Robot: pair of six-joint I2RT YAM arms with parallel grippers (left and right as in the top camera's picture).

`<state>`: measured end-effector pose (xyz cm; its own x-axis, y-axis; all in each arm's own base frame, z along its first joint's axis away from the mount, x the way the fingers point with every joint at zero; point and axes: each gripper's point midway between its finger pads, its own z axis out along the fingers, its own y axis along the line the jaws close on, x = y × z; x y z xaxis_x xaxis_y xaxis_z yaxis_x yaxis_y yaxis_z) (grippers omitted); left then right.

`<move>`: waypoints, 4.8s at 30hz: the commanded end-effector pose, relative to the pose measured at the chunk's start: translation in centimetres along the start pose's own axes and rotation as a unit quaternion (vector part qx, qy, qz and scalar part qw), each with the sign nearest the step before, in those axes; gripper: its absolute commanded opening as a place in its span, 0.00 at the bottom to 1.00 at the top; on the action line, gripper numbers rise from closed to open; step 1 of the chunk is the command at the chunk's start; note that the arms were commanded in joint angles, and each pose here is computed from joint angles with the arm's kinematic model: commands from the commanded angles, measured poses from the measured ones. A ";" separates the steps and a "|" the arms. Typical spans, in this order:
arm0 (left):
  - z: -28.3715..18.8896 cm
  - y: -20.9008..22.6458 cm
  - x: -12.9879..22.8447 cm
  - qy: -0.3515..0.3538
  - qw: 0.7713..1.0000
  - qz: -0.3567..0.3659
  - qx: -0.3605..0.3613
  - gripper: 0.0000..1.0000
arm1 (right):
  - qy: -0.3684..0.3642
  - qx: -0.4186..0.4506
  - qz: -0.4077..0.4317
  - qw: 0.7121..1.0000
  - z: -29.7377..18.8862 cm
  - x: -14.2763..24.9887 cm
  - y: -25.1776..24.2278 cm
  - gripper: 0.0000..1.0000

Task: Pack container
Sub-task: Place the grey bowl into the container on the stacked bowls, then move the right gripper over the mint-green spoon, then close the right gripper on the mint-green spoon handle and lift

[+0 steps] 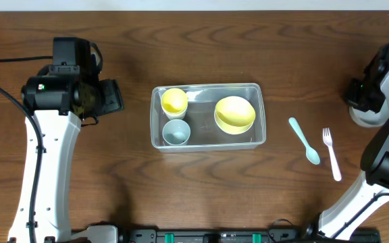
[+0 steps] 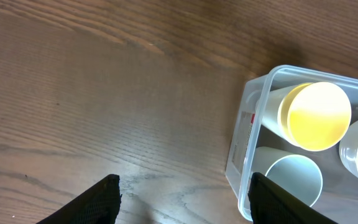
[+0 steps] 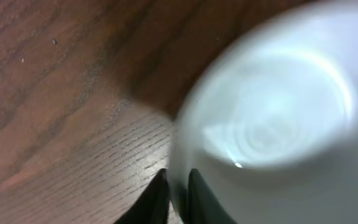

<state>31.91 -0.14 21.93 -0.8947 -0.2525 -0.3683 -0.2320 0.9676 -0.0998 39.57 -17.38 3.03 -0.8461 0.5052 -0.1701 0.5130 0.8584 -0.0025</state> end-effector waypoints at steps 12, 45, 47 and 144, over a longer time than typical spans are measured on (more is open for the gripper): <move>0.1 0.0 0.2 0.004 1.000 -0.006 0.002 0.67 | -0.092 -0.114 -0.087 0.985 -9.6 -1.6 7.4 0.01; 0.1 0.1 0.3 0.007 1.000 -0.004 0.001 0.67 | -0.051 -0.167 -0.524 0.834 -18.9 22.2 29.1 0.40; 0.1 0.1 0.3 0.007 1.000 -0.004 0.001 0.67 | -0.044 -0.163 -0.524 0.835 -18.5 22.3 29.0 0.41; 0.1 0.1 0.3 0.007 1.000 -0.004 0.000 0.67 | 0.165 -0.017 -0.358 0.919 1.1 20.1 6.4 0.21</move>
<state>31.77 -0.14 21.87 -0.8970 -0.2525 -0.3629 -0.2326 0.9676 -0.0984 26.32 -2.50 -0.60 -0.9660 -0.2075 0.1543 -0.2087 0.9779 0.0090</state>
